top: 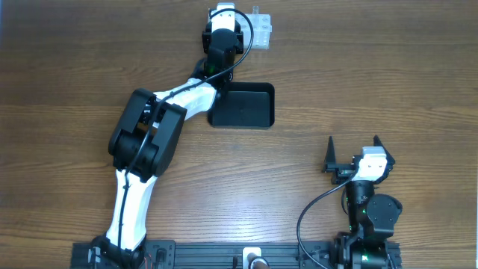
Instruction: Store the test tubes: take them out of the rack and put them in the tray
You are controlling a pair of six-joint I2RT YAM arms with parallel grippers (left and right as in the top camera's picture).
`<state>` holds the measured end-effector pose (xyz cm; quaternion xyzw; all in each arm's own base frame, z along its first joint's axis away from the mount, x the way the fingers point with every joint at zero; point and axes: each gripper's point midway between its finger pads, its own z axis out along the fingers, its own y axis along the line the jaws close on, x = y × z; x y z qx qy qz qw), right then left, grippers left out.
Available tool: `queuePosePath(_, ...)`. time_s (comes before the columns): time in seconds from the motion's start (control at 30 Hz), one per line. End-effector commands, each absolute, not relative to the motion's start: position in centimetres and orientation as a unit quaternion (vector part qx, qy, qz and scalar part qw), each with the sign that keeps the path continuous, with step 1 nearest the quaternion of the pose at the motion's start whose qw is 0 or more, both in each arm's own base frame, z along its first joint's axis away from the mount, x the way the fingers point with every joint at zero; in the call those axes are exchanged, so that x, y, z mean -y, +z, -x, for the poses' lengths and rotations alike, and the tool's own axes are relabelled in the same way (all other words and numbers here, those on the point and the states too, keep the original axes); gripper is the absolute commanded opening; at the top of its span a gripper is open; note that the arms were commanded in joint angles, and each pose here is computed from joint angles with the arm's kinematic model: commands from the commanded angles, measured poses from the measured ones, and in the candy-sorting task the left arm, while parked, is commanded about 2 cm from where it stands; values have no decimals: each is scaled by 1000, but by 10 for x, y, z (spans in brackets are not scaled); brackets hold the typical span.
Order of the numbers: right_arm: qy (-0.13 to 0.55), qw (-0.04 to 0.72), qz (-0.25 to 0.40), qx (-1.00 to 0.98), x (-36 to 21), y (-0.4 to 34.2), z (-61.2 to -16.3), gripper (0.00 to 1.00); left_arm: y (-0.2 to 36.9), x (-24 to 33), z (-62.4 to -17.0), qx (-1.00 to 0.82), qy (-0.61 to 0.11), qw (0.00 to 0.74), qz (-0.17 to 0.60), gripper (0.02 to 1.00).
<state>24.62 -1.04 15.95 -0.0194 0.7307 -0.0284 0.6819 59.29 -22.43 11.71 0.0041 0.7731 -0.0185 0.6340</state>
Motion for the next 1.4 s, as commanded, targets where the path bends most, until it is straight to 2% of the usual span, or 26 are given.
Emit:
queuePosePath(0.03,-22,683,19,-730,9,158,-246,991,113,218,-598,-773,-5,635,2,380)
queuePosePath(0.37,-22,683,19,-730,9,158,-246,991,114,215,-598,-772,1,636,8,288)
queuePosePath(0.7,-22,683,19,-730,9,158,-246,991,116,215,-599,-770,0,638,9,272)
queuePosePath(1.03,-22,683,19,-730,9,158,-246,991,119,215,-599,-766,-3,643,11,213)
queuePosePath(1.4,-22,683,19,-730,9,158,-246,991,114,214,-598,-772,3,636,9,213)
